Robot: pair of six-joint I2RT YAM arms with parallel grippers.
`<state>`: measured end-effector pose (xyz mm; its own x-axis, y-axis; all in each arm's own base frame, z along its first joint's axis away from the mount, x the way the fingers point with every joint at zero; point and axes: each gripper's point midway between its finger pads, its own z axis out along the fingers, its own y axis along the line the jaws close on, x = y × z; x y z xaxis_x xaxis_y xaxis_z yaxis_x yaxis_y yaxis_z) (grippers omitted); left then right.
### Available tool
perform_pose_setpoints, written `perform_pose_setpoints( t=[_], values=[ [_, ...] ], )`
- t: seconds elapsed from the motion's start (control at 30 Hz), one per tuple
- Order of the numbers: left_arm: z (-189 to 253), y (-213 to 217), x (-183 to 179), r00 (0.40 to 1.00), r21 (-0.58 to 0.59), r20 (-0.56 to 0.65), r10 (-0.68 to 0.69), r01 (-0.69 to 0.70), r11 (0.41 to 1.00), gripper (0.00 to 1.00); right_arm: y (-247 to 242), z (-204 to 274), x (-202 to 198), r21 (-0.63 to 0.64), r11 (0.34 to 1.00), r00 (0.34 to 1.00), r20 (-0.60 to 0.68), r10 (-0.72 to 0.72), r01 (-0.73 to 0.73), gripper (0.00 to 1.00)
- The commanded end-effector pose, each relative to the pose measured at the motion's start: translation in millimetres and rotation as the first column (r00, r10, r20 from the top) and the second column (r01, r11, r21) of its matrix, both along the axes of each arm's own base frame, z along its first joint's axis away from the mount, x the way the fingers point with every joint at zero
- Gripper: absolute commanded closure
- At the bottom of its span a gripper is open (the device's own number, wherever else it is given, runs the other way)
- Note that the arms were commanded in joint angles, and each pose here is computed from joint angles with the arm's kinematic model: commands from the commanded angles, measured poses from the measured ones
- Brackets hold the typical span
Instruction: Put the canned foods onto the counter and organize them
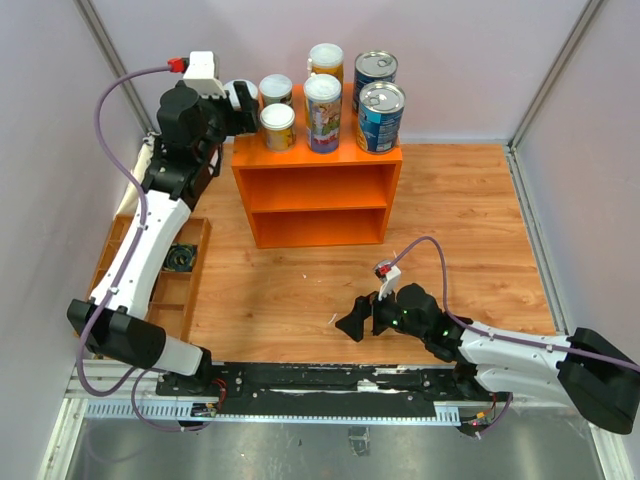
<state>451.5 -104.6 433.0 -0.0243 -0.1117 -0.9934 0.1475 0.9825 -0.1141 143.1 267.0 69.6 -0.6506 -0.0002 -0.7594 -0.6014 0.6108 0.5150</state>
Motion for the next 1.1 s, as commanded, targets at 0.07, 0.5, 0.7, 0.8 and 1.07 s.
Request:
perform_pose_setpoints(
  t=[0.07,0.5,0.7,0.8,1.07],
  values=[
    [46,10,-17,0.991,-0.049,0.134,0.025,-0.019,0.999,0.16,3,16,12,0.04,0.999,0.999,0.022,-0.023,0.022,0.01],
    [56,6,-24,0.986,-0.096,0.164,0.006,0.01,0.995,0.17,1,18,11,0.042,0.999,0.999,0.023,-0.025,0.024,0.01],
    [85,22,-44,0.969,-0.205,0.232,0.082,-0.033,0.978,0.19,3,19,11,0.045,0.999,1.0,0.022,-0.018,0.017,0.01],
    [94,37,-53,0.957,-0.268,0.239,0.162,-0.095,0.959,0.21,3,20,11,0.048,0.999,1.0,0.022,-0.018,0.017,0.01],
    [79,75,-58,0.914,-0.374,0.149,0.378,-0.301,0.877,0.24,4,24,10,0.056,0.998,1.0,0.024,-0.01,0.009,0.01]
  ],
)
